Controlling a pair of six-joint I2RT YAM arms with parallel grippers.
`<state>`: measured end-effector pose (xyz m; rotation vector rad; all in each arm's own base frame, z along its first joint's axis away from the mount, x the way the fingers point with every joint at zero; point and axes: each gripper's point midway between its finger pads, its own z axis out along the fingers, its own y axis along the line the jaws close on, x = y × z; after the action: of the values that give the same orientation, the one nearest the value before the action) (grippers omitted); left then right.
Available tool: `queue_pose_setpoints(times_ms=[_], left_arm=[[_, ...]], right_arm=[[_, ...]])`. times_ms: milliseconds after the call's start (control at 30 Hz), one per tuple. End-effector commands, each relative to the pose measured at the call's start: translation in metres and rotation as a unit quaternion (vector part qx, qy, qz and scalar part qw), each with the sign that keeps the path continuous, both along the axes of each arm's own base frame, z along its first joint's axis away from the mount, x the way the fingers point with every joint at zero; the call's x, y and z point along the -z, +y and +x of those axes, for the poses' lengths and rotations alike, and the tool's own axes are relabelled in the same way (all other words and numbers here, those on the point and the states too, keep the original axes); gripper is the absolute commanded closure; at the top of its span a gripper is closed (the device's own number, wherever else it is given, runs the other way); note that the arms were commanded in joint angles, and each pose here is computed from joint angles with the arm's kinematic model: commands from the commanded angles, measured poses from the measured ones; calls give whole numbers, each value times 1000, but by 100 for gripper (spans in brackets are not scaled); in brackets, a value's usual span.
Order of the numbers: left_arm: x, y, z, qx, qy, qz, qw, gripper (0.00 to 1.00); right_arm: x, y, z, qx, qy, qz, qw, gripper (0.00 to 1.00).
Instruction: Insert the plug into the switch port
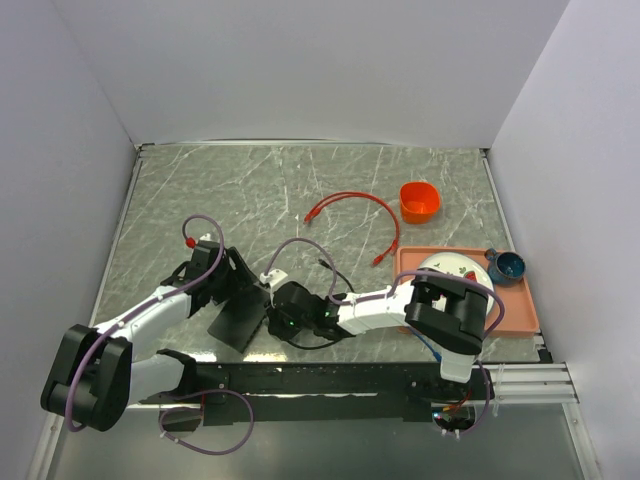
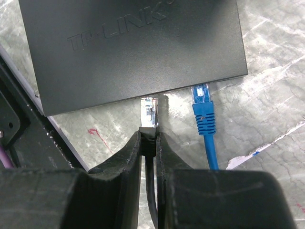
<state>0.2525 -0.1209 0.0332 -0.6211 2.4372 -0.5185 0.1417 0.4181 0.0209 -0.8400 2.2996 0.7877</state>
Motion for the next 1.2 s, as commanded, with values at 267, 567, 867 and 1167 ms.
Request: queue_pose_setpoints(times_ms=[267, 567, 867, 1167], left_arm=[[29, 0, -32, 10, 70, -4, 997, 22], [28, -3, -32, 17, 68, -10, 997, 22], [24, -9, -33, 26, 63, -26, 997, 23], [31, -12, -42, 35, 75, -37, 996, 28]], right_arm=[[0, -7, 20, 61, -29, -9, 998, 100], [7, -11, 27, 78, -33, -38, 996, 100], [11, -8, 31, 86, -33, -60, 994, 100], [2, -2, 38, 100, -45, -37, 993, 100]])
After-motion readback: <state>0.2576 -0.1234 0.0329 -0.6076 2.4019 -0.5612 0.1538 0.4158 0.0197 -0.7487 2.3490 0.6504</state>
